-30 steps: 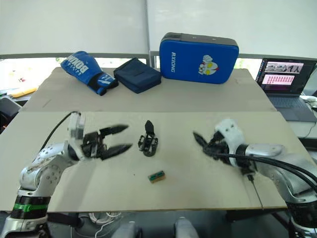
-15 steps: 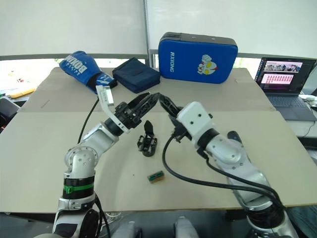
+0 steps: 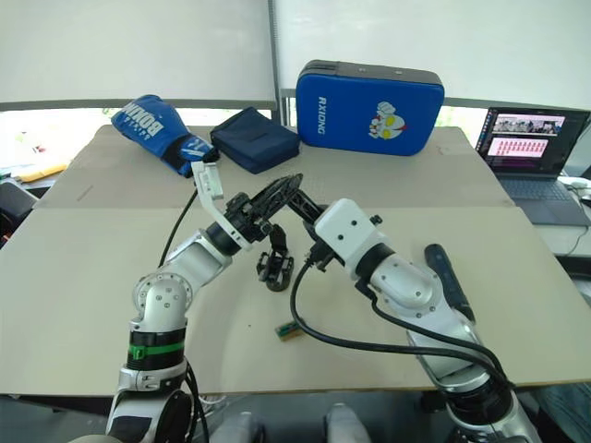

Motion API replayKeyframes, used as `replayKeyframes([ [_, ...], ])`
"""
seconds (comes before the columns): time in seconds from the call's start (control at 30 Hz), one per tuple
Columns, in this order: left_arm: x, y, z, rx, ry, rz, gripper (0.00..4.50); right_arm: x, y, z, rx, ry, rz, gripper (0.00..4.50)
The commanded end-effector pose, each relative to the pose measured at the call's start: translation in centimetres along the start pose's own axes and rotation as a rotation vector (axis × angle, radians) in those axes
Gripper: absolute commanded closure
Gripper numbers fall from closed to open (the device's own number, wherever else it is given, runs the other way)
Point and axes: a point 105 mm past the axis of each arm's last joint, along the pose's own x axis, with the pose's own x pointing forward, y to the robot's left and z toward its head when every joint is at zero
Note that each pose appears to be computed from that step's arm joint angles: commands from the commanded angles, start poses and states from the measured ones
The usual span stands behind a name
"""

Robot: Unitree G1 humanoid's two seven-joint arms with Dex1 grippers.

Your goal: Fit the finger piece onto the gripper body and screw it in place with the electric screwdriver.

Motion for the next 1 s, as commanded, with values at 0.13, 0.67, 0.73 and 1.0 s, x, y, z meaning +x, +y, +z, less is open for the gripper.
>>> replayKeyframes([
  [0.13,0.3,-0.9,0.7,-0.013,-0.037,-0.033,4.5,-0.2,-0.6,1.7,-0.017,-0.071,-0.009,3.41],
  [0.67,-2.8,0.3,2.8,0.098,0.29,-0.292,4.5,-5.8,-2.0,1.8,0.301,0.012,0.421,0.07],
  [0.73,-3.8,-0.2,2.2,0.104,0.406,-0.377,4.5,-6.3,-0.7,1.8,0.431,0.069,0.548,0.07],
  [1.0,-4.5,-1.4,-0.4,0.102,0.591,-0.553,4.5,-4.6,2.9,1.1,0.602,0.244,0.72,0.07],
])
